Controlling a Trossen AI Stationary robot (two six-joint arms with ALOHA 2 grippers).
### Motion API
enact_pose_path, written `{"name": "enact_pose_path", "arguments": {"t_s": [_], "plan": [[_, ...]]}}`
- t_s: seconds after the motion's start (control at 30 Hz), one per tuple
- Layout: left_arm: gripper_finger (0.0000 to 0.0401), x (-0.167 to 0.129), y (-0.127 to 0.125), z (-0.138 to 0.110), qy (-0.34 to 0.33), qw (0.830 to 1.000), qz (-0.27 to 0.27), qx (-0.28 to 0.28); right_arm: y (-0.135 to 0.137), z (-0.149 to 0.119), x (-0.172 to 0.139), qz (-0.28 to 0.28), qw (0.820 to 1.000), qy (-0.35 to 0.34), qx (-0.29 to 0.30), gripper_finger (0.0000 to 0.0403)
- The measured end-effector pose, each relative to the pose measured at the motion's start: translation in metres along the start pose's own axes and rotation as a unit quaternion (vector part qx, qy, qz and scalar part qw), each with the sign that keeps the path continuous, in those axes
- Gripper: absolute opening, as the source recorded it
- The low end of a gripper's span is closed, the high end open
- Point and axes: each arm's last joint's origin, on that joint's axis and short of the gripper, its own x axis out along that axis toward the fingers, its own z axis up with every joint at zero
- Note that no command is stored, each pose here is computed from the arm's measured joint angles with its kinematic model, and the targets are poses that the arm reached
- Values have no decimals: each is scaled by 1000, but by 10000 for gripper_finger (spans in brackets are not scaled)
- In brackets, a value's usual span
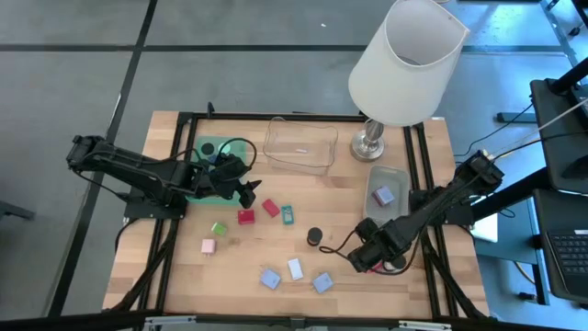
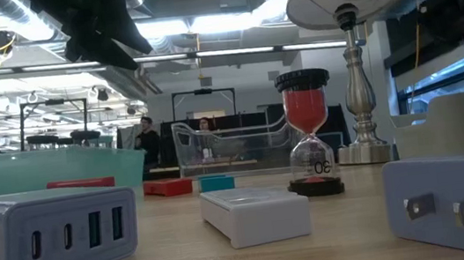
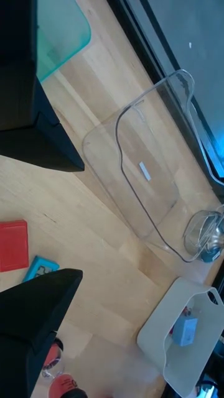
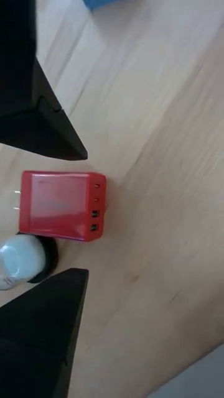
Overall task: Pick & Place Office items
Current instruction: Put the bottom right red charger adapter into the gray bin
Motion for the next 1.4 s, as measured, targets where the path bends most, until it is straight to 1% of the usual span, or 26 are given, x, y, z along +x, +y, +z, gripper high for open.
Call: {"name": "enact_pose_path", "arguments": {"t_s": [0.17, 0.33, 0.87, 1.07, 1.4], "plan": [[266, 0, 0, 0, 0, 1000, 0, 0, 2, 0, 8, -15, 1000, 0, -3, 301], [266, 0, 0, 0, 0, 1000, 0, 0, 3, -1, 12, -23, 999, 17, -15, 301], [266, 0, 0, 0, 0, 1000, 0, 1, 10, -2, 24, -22, 999, 25, -20, 301], [266, 0, 0, 0, 0, 1000, 0, 1, 11, -9, 24, -14, 999, 25, -28, 301], [266, 0, 0, 0, 0, 1000, 0, 1, 11, -16, 29, -22, 999, 14, -24, 295]]}}
